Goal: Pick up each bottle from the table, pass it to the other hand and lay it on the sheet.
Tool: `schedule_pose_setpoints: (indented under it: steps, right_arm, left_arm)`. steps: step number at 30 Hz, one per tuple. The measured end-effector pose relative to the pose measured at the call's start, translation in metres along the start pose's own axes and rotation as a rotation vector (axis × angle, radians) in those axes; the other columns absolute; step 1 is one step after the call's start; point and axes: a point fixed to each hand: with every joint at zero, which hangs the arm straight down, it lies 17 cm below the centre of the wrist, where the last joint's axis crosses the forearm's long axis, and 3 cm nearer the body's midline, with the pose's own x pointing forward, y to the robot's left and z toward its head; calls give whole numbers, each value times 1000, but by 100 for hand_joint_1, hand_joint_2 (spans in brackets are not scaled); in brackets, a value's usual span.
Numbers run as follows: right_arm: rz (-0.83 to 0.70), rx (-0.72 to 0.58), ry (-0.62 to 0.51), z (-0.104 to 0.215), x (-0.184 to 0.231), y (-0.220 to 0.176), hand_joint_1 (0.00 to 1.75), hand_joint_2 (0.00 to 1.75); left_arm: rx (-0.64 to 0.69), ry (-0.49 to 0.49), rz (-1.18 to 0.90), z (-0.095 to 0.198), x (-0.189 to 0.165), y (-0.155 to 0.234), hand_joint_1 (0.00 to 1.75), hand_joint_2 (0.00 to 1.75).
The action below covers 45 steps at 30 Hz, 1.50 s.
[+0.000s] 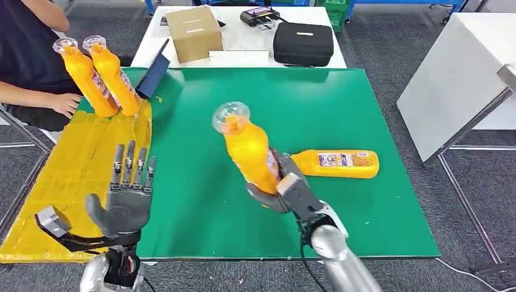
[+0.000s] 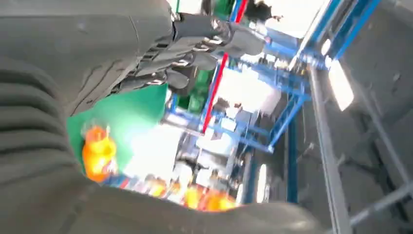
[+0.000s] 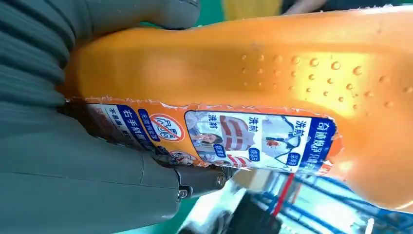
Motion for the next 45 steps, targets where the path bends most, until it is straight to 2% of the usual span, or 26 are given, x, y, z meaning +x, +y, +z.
schedule_pose_setpoints:
  steps: [9, 14, 22, 33, 34, 37, 45]
  right_arm:
    - [-37, 44, -2, -18, 9, 31, 175, 175]
    - [-24, 133, 21, -35, 9, 78, 175, 175]
    - [26, 285, 70, -23, -7, 150, 175, 175]
    - [53, 321, 85, -21, -13, 165, 175, 175]
    - [63, 330, 90, -20, -15, 168, 175, 175]
    - [94, 371, 105, -12, -21, 183, 175, 175]
    - [104, 385, 126, -8, -30, 187, 175, 175]
  left_arm:
    - [-47, 25, -3, -1, -10, -21, 0, 175]
    - [-96, 31, -85, -5, -19, -43, 0, 175]
    - [-121, 34, -239, -9, -26, -50, 0, 175]
    - [-116, 53, -322, -6, -31, -42, 5, 175]
    - [-116, 60, -352, -5, -33, -40, 175, 175]
    - [-111, 70, -403, -2, -36, -34, 175, 175]
    - [-113, 88, -411, 2, -42, -31, 175, 175]
